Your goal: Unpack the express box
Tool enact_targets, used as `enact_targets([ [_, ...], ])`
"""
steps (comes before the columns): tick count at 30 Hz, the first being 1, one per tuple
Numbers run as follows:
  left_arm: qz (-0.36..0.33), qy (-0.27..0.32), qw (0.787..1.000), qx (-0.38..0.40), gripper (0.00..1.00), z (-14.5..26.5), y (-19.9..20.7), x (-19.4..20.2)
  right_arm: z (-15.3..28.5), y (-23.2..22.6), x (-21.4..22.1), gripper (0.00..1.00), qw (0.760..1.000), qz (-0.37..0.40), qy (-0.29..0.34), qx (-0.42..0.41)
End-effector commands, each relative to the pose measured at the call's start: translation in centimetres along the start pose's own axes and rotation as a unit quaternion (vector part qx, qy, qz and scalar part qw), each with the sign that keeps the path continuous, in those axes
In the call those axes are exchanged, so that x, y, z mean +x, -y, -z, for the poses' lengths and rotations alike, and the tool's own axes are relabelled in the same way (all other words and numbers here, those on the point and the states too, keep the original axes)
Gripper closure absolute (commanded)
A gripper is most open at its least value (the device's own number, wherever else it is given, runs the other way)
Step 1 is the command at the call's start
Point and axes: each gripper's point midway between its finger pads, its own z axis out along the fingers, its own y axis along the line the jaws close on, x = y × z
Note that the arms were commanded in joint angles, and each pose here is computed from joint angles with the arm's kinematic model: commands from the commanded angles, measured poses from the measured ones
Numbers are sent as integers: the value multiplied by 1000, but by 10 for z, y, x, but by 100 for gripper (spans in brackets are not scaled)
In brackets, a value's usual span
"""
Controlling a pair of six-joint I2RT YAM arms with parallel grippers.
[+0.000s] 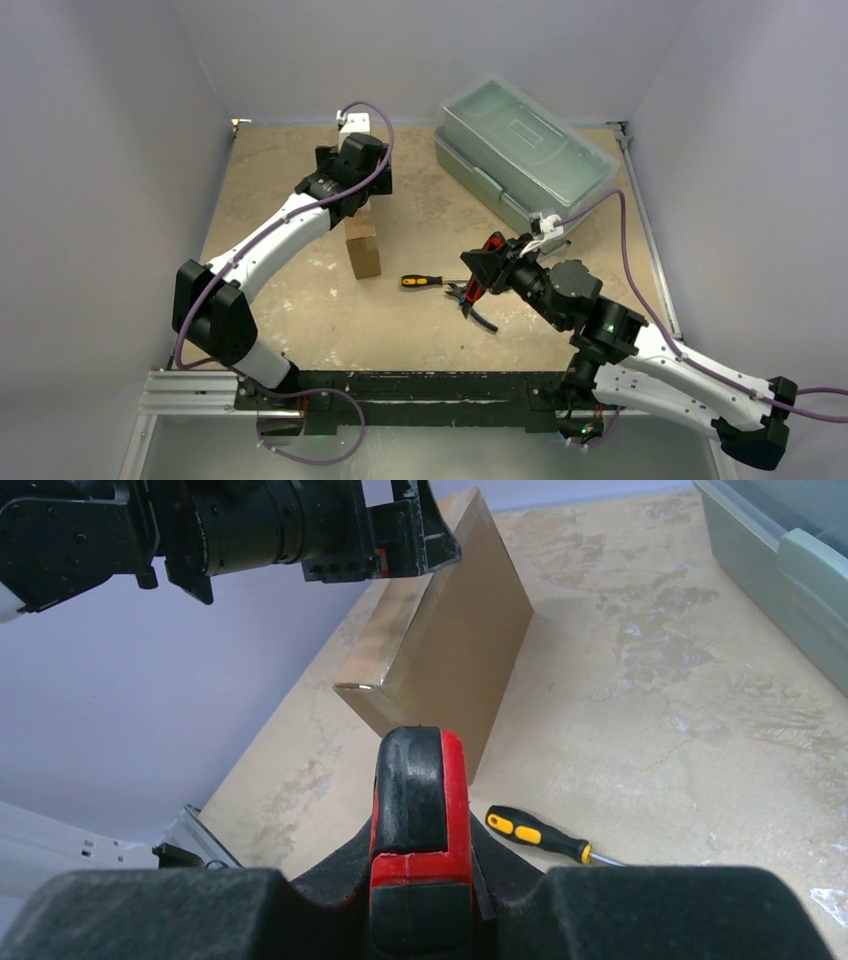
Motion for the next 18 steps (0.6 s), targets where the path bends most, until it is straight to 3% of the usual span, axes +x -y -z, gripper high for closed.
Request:
enact_targets([
  [1,-5,22,1000,3,1,-6,-2,-14,-3,-10,-9,100,1000,-15,17,-18],
  [12,-56,-10,998,3,13,-23,-10,15,-13,-17,-2,100,1000,-10,-2,-26],
  [18,-74,-9,996,49,17,-15,-1,17,-20,-23,-4,100,999,-7,-2,-31],
])
